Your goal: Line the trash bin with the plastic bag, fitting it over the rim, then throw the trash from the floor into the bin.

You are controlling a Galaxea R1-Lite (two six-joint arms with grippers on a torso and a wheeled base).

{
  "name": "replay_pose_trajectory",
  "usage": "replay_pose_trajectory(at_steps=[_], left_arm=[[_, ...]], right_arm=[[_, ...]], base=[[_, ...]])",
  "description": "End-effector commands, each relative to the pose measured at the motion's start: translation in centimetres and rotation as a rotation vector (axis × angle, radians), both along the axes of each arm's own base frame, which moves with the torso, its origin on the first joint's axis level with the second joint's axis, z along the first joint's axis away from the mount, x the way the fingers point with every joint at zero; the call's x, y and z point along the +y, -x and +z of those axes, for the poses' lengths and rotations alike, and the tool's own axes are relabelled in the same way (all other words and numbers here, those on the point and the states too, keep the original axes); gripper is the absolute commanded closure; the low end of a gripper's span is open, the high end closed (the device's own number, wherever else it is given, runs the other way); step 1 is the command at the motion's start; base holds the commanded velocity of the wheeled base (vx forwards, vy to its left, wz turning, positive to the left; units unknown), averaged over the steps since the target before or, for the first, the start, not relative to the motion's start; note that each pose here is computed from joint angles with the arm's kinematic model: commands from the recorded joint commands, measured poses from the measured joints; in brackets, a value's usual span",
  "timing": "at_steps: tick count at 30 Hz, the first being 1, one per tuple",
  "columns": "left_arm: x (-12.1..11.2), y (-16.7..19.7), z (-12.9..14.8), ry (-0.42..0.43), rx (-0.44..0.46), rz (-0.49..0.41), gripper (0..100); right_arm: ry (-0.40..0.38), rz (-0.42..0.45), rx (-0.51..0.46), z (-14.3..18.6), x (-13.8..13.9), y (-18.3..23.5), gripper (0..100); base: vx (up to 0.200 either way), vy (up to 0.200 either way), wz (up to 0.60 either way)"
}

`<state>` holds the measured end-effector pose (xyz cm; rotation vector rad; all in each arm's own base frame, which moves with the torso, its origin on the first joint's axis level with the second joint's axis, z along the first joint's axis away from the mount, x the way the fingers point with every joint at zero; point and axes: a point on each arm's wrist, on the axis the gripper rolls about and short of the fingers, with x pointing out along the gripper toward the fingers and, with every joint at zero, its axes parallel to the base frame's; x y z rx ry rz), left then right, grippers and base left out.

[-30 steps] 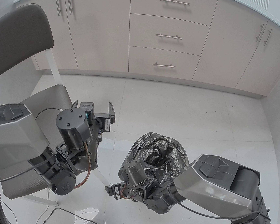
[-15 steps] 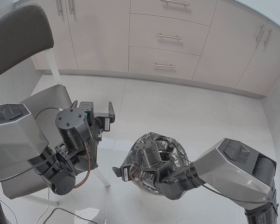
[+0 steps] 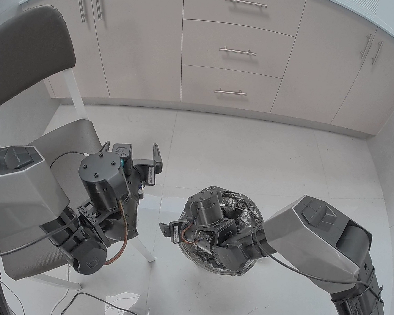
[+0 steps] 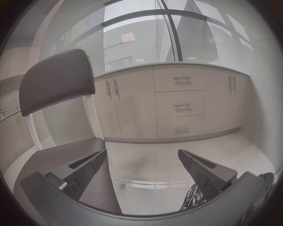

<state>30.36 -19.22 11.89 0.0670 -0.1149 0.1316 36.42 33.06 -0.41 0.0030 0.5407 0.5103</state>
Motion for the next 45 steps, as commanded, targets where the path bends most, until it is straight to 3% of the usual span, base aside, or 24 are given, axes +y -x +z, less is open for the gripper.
replay_pose_trajectory(at_steps=[1,45], left_arm=[[0.0,0.0,-0.1,-0.001,0.002,-0.001,0],[-0.3,-0.1,-0.8,-0.014,0.019,-0.007,0]], right_arm=[[0.014,0.009,0.008,-1.0,0.3,0.0,0],[0.052,0.042,-0.022,-3.0,3.9,-3.4,0]], base=[[0.0,0.0,0.0],[0.0,0.0,0.0]])
